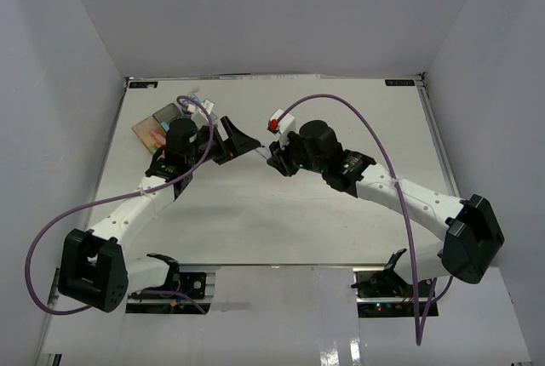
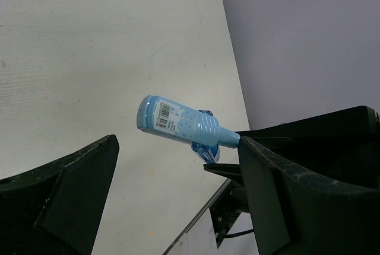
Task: Sort the stationery into containers
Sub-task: Close the pen cap on the pen, then place the pen in the storage box.
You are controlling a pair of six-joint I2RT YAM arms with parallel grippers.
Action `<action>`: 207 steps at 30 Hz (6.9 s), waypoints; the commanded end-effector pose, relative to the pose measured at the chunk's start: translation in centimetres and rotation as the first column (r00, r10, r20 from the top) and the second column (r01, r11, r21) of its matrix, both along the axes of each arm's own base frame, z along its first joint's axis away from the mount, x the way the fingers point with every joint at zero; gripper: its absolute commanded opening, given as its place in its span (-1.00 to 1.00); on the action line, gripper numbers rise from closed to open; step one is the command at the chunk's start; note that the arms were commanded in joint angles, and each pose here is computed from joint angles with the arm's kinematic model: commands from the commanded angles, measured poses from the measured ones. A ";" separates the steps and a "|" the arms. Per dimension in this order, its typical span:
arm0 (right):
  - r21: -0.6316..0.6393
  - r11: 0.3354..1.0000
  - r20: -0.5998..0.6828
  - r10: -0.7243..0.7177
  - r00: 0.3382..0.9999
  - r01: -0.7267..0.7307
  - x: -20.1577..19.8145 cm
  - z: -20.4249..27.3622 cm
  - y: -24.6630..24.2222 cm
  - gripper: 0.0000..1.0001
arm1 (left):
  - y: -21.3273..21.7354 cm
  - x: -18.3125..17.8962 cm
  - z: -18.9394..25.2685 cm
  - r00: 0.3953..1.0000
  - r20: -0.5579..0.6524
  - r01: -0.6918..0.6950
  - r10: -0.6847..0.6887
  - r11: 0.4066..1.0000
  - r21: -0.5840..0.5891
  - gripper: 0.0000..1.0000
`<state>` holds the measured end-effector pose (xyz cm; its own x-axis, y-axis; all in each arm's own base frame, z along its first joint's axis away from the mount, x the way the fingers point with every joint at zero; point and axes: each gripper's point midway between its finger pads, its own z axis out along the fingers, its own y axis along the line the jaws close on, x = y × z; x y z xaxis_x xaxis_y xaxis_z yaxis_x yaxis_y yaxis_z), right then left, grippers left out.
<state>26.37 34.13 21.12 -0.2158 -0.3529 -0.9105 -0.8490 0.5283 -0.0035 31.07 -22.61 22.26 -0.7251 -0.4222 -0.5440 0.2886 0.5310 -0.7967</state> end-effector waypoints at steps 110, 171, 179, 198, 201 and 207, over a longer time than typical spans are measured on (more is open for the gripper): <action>0.263 0.937 0.543 0.055 0.838 -0.232 -2.7 9.0 -0.8 -0.58 | -3.5 -4.8 4.3 0.913 0.125 0.323 -0.389 0.873 0.365 -0.80; 0.177 0.979 0.323 -0.152 0.934 0.098 -2.9 2.7 -8.1 0.80 | 14.1 6.2 5.7 0.754 0.444 -0.656 0.484 0.588 0.472 -0.90; 0.229 0.965 0.253 -0.187 0.949 0.130 -3.5 1.1 -8.6 0.80 | 27.1 6.2 1.8 0.426 0.372 -0.895 0.824 0.323 0.308 -0.80; 0.226 0.964 0.248 -0.196 0.949 0.140 -4.0 -0.5 -9.4 0.80 | 33.8 13.8 -5.2 0.279 0.329 -0.943 0.902 0.192 0.272 -0.65; 0.219 0.964 0.249 -0.203 0.947 0.149 -3.9 -0.7 -9.6 0.80 | 33.8 14.2 -6.5 0.285 0.308 -0.935 0.908 0.194 0.296 -0.50; 0.210 0.966 0.257 -0.206 0.944 0.154 -3.7 -0.7 -9.6 0.80 | 33.2 14.0 -7.8 0.314 0.273 -0.922 0.909 0.223 0.315 0.03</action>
